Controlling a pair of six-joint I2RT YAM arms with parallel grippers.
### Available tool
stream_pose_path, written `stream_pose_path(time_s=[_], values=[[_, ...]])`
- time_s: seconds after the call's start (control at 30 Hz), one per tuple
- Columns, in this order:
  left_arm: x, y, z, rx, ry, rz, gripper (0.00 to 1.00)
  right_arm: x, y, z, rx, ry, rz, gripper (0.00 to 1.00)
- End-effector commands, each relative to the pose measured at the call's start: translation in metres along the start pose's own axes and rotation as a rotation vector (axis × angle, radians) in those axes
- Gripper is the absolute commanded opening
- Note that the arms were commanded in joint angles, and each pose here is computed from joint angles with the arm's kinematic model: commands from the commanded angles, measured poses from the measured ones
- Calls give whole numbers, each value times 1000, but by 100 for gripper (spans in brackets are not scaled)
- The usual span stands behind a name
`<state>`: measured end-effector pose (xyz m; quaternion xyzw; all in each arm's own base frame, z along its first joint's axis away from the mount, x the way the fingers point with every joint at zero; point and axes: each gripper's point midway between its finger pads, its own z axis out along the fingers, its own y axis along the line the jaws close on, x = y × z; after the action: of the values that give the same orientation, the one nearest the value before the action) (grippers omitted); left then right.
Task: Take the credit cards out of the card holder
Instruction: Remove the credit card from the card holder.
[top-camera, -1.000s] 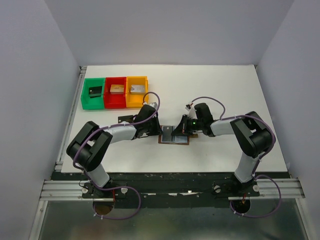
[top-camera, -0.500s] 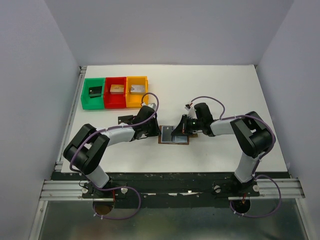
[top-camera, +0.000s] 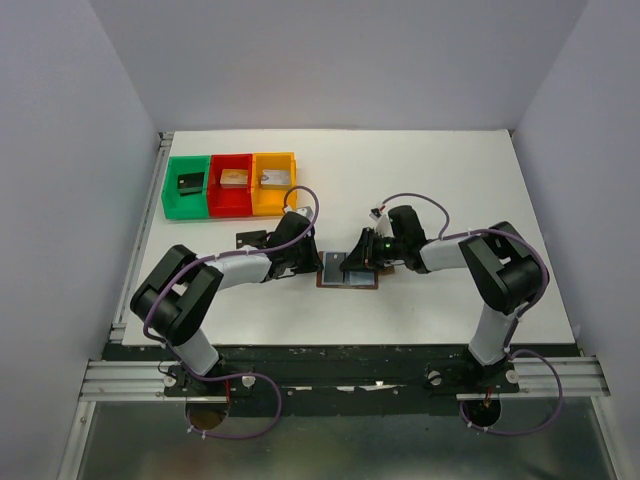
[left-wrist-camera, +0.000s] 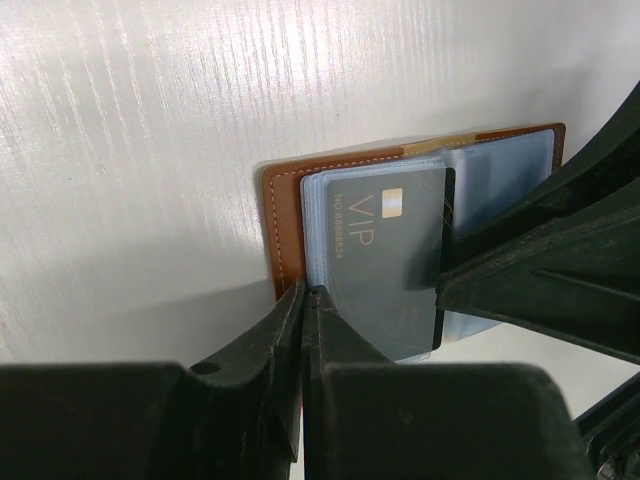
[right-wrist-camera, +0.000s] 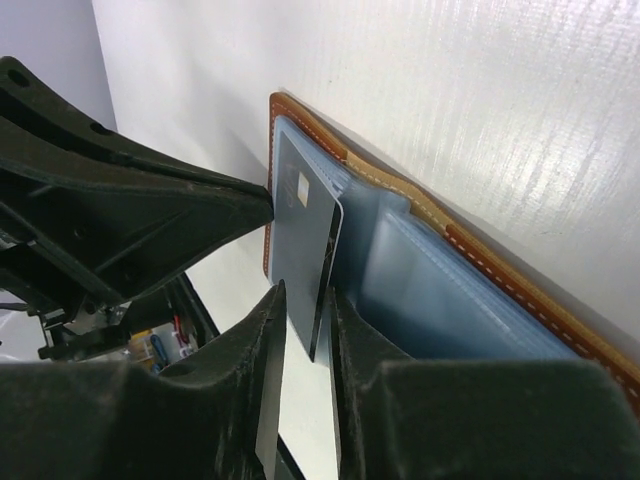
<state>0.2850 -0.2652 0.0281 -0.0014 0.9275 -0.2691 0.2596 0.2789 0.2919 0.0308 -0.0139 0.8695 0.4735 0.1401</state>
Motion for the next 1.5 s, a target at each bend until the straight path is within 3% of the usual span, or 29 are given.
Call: stream_pose_path(time_s=[0.0,0.57,1.07,1.37,1.47], values=[[13,2,4,-3,43,4,15,1,7,4,-47,-4,7,31],[15,2,7,-3,53,7,15,6,22,7,-166,41,13,32],[18,-3,9,10,61,8,14,11,17,13,-155,79,25,35],[25,5,12,-19,83,-16,0,11,22,3,-123,69,-11,33],[25,8,11,-29,85,-20,0,10,23,1,-118,66,-11,33]])
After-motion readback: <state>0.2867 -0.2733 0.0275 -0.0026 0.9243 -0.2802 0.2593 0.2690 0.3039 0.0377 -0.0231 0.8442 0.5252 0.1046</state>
